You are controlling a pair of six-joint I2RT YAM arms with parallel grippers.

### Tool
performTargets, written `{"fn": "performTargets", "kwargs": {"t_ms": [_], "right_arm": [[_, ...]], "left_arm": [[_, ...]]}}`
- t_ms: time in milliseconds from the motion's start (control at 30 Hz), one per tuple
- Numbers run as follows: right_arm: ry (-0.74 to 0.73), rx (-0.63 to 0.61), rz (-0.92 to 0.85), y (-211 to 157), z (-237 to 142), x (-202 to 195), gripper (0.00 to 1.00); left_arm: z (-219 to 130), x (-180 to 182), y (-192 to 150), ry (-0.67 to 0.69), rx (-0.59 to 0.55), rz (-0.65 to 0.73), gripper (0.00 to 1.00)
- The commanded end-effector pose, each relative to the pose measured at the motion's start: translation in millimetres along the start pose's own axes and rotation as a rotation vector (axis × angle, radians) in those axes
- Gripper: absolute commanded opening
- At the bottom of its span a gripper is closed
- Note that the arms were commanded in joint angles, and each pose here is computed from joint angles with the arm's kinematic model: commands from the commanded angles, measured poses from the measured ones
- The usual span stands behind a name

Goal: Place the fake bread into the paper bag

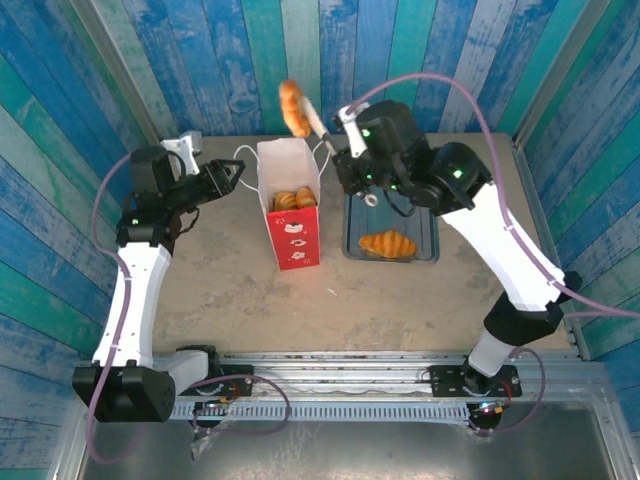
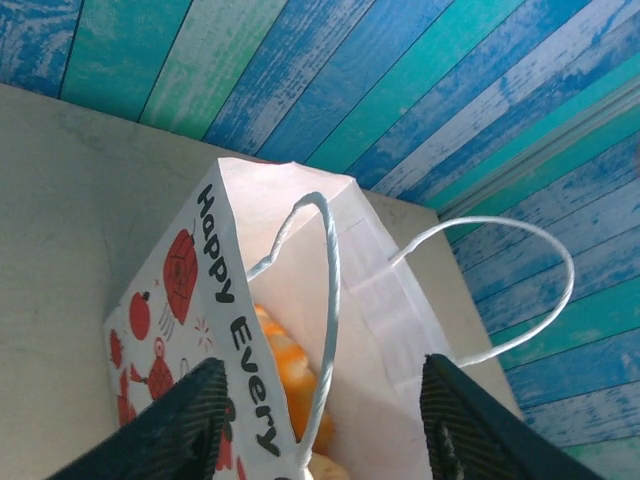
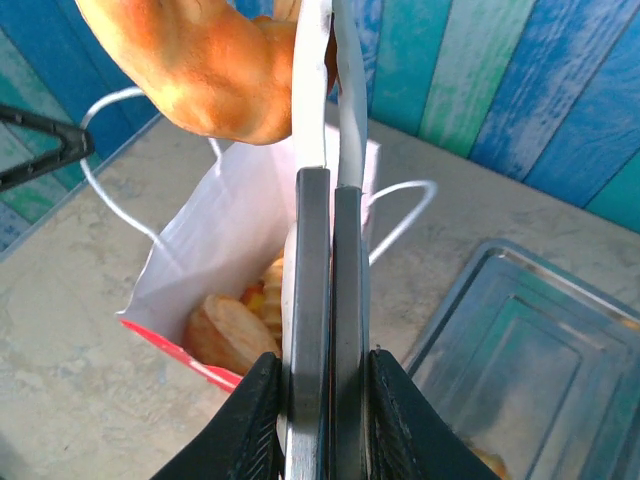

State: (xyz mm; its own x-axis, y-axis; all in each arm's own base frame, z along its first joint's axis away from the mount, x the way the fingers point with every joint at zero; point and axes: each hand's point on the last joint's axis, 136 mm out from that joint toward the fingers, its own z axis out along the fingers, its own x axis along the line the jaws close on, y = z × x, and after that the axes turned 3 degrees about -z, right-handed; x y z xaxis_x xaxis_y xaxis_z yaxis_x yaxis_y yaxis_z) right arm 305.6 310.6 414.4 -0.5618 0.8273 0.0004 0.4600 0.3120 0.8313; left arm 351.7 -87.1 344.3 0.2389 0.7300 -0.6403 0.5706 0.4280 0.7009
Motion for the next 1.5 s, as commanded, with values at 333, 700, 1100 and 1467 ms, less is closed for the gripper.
{"fn": "performTargets", "kwargs": {"t_ms": [333, 700, 1100, 1467], "right_arm": [[-0.061, 0.146, 0.005, -47.5, 51.5, 19.3, 0.16], [-0.151, 0.223, -0.046, -70.4, 53.7, 2.9, 0.16], [-0.218, 0.304, -0.144, -80.1, 68.3, -3.9, 0.17], [-0.179, 0.323, -0.150, -84.2, 72.0, 5.4, 0.22]], "left_arm": [[6.2, 8.6, -2.2, 0.003, -0.005, 0.030, 0.02], [-5.7, 10.5, 7.0, 0.052, -0.081, 0.033, 0.00], [-15.4, 13.0, -1.2, 0.068, -0.102, 0.020, 0.00], [-16.7, 9.9, -2.3, 0.047, -0.110, 0.010, 0.00]]}}
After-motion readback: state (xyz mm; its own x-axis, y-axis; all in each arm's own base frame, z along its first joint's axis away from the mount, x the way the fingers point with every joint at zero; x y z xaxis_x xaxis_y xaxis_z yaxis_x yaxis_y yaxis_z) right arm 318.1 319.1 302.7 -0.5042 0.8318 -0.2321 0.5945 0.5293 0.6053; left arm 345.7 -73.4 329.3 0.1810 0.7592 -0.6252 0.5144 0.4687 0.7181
